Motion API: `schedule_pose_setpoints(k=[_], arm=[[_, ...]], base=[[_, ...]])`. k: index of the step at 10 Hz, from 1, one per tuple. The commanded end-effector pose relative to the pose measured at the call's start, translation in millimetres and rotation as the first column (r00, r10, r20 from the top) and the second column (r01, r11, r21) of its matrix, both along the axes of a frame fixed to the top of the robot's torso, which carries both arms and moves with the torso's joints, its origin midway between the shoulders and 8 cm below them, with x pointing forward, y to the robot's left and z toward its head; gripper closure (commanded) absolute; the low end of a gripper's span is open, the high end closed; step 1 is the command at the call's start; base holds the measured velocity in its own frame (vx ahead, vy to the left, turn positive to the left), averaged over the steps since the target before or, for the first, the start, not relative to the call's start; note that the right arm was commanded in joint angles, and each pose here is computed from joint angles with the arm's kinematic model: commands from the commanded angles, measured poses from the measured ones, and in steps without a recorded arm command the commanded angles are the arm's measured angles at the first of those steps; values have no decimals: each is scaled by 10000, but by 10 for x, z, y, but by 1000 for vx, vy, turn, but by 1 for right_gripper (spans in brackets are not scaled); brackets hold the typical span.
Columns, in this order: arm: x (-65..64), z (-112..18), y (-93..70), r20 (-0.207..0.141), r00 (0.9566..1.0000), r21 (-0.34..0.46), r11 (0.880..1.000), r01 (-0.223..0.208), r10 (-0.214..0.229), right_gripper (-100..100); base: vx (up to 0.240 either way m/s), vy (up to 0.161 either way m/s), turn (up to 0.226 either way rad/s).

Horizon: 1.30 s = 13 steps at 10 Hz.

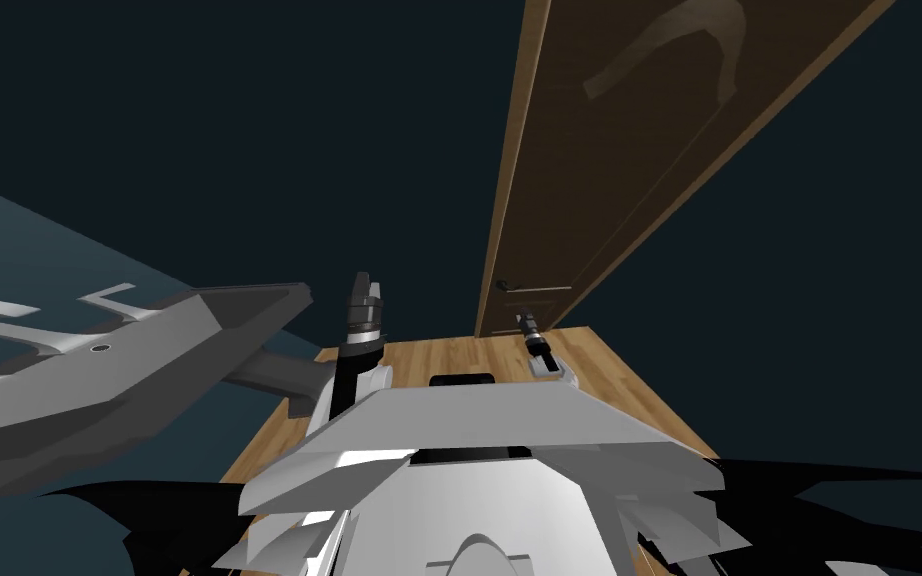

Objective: Pull the door open

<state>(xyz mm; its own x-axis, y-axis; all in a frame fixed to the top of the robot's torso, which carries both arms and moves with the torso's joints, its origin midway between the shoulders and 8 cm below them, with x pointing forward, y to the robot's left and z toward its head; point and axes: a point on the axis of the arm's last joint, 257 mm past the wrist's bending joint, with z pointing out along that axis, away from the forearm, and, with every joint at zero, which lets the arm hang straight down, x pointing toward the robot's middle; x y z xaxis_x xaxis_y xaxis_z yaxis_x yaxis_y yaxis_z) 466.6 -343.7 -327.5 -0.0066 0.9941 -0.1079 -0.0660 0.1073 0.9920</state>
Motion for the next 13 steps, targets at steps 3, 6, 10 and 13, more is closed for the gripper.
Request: schedule_pose_setpoints(k=[3, 6, 10, 13], arm=[[3, -182, -115, -436, 9990, 46, 10000, 84, -82, -100], [8, -226, -151, -555, 9984, 47, 9999, 113, -111, -100], [-134, -269, -769, -628, 9912, 66, 9931, 1173, -1167, -100], [-187, -273, -951, -634, 9868, 72, 9887, 1496, -1489, -100]], base=[[117, -73, 90], [78, -58, 53], [167, 25, 272], [54, 6, 78]])
